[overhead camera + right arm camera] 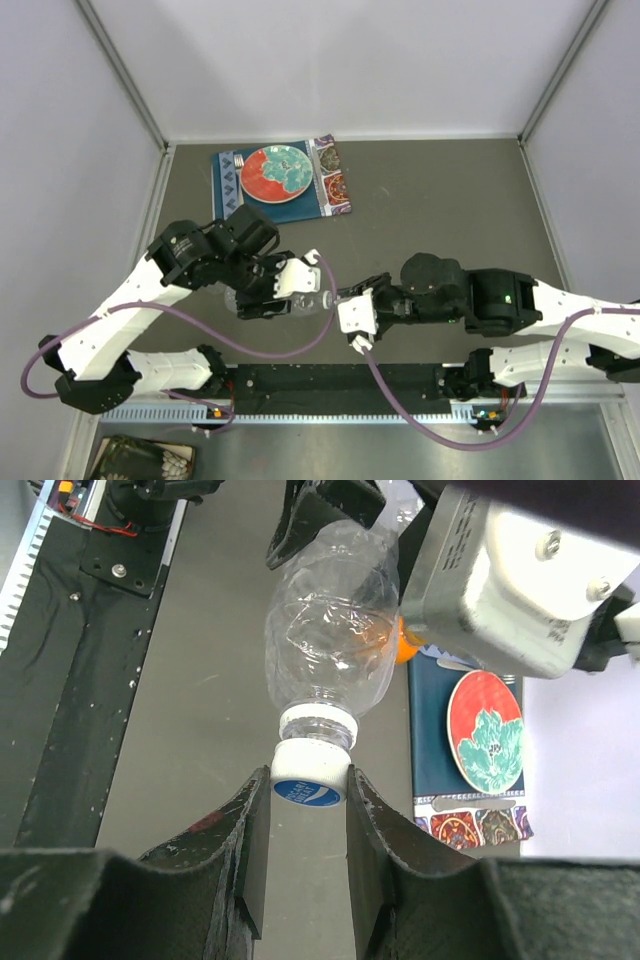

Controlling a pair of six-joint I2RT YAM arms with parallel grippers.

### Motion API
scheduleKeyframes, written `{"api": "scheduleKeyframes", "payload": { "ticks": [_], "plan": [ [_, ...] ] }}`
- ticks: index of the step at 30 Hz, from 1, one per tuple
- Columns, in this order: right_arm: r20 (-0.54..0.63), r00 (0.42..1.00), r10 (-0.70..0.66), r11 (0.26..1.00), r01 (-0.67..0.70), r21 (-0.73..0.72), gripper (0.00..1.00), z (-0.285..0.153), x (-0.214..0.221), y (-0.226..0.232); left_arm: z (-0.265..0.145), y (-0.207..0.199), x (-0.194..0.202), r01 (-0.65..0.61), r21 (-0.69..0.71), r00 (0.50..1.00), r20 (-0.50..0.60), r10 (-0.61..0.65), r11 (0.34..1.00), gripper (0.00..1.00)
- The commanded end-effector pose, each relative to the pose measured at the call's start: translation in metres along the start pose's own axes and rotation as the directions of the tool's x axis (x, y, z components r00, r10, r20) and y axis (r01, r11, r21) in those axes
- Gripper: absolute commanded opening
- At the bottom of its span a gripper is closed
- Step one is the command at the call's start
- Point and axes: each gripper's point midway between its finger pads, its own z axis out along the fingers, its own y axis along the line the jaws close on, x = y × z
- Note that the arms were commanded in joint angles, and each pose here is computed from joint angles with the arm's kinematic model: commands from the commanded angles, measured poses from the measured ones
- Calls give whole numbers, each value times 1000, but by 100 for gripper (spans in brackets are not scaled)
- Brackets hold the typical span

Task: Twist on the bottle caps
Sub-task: Screw the bottle cap onto the plastic bottle.

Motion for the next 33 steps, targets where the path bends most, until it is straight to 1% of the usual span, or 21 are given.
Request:
{"api": "scheduleKeyframes", "payload": {
  "ticks": [1,10,14,20,26,30,33],
  "plan": [
    [132,988,78,971,-46,-233,5,14,-25,52,-25,56,-70,77,-243,959,282,-6,967,8],
    [139,987,76,976,-46,-211,5,19,-26,48,-24,50,-73,88,-208,953,303,-21,974,8],
    [176,980,90,981,-57,-187,5,23,-35,40,-23,45,-76,87,-180,948,317,-26,980,5],
    [225,967,120,983,-83,-166,5,29,-48,31,-21,44,-72,94,-186,948,317,-31,978,0],
    [238,955,177,978,-143,-155,5,35,-47,25,-29,47,-75,118,-215,939,342,-38,969,0],
    [297,924,240,967,-199,-161,6,38,-56,17,-33,46,-77,111,-224,933,360,-24,968,0],
    [309,906,288,953,-239,-186,6,41,-59,12,-38,49,-78,113,-248,929,370,-14,962,0]
  ]
}}
